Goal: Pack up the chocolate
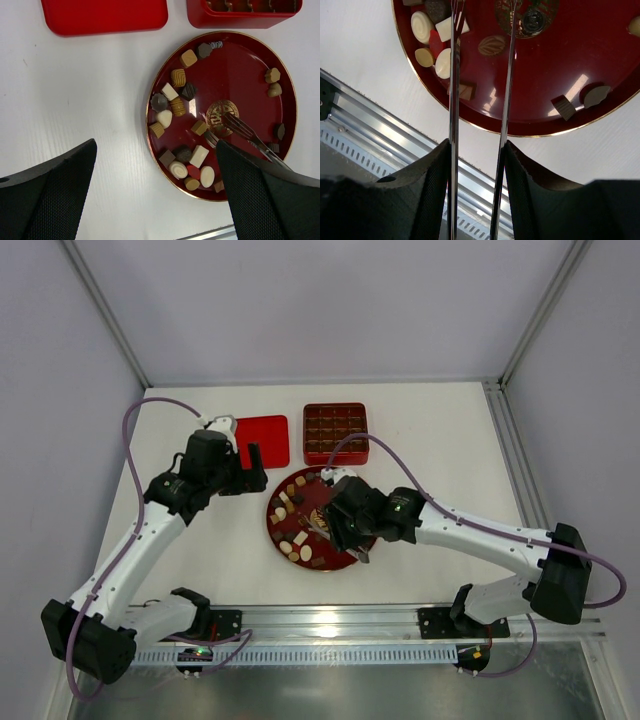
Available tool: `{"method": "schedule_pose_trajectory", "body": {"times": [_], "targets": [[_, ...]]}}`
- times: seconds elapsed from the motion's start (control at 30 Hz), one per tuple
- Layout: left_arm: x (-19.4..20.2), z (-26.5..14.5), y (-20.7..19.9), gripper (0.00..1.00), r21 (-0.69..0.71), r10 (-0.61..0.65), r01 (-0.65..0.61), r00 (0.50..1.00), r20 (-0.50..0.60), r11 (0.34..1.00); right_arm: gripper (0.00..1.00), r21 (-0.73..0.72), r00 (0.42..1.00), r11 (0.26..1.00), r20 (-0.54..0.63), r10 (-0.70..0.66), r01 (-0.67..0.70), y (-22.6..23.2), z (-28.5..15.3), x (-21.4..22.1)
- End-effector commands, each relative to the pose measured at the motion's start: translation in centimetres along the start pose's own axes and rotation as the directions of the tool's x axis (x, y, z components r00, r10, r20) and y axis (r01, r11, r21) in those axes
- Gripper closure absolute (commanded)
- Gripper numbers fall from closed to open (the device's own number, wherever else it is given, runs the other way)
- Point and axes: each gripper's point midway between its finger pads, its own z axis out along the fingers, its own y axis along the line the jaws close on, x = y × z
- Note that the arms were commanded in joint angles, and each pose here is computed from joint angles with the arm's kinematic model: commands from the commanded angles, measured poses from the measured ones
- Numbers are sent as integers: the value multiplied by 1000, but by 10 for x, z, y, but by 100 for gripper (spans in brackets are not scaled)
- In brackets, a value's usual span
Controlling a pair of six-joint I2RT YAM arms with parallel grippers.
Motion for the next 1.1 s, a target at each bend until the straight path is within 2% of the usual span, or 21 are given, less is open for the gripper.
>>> {"method": "schedule_pose_trajectory", "body": {"times": [0.0,0.47,1.07], "targets": [[-12,-8,-1,0,-4,5,-5,999,39,1000,52,-61,996,998,90,12,-7,23,-9,-30],[-13,-10,-2,0,1,5,-5,999,42,1000,53,-48,999,999,51,-8,10,29,11,-27],[-10,-10,0,0,-3,3,-3,999,40,1000,67,-18,999,1000,30,-24,24,28,22,-25]]}}
